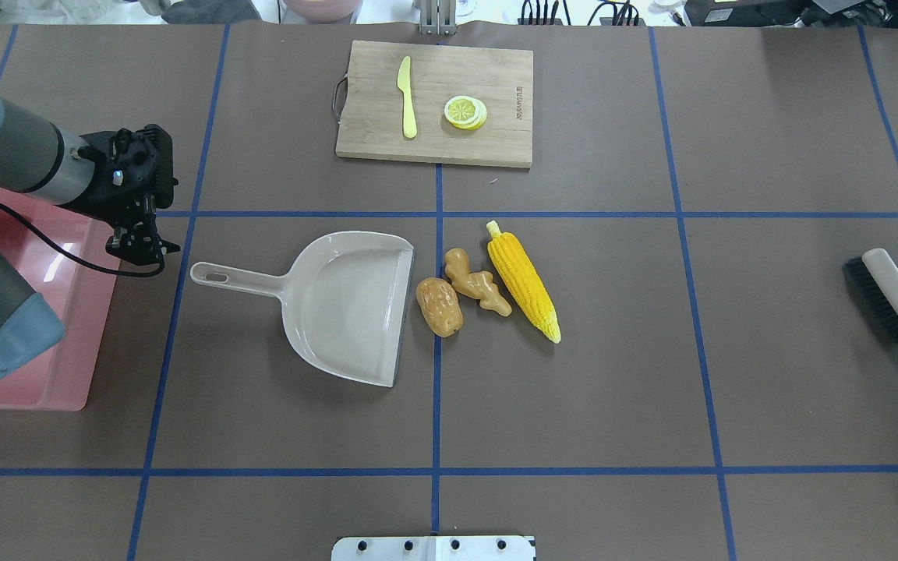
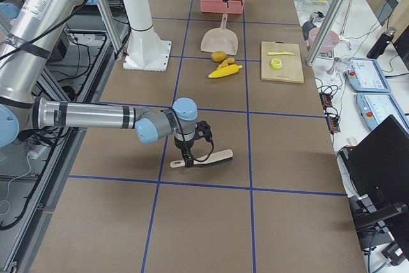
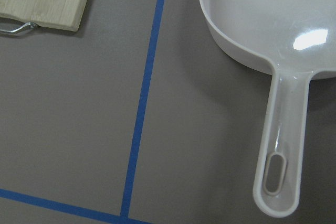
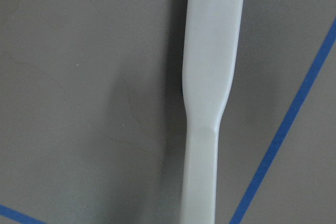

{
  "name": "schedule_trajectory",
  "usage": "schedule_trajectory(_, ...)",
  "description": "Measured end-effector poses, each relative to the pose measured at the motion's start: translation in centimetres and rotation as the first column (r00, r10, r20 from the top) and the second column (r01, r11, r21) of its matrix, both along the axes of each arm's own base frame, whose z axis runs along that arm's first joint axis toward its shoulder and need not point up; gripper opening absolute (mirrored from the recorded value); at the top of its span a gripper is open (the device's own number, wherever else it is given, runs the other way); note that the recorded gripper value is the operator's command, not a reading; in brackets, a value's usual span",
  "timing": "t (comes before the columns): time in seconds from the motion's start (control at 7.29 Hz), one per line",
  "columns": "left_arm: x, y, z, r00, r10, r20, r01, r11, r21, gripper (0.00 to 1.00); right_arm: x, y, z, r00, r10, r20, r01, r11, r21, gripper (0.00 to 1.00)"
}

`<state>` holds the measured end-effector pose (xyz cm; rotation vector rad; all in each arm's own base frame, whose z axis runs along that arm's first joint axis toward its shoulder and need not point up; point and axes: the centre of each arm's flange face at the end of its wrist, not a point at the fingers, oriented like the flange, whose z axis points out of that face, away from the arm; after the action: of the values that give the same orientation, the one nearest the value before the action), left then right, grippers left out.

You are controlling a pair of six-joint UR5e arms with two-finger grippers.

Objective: Sweep and dump trash into bin

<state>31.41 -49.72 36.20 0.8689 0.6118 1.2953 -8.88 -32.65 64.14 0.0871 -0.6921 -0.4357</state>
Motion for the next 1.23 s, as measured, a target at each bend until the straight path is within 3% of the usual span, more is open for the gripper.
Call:
schedule_trajectory(0.55,5.3,3.0,0.6,0.990,0.139,-0.012,-0.139,0.990,-0.030,0.98,-2.3,-4.1,2.1,1.000,0.001,-0.001,-0.001,1.000,-0.010,1.00)
schedule_trajectory(0.82,6.0,3.4,0.6,0.987,0.162,-0.021,-0.163,0.986,-0.044,0.97,-2.6,-4.3,2.2,1.000,0.009,0.004,-0.009,0.999,-0.032,1.00)
schedule_trajectory(1.23,7.0,3.6,0.9,0.980,0.195,-0.033,-0.197,0.978,-0.071,0.97,-2.8,-3.5,2.5,1.000,0.003,0.028,0.000,0.994,-0.109,1.00)
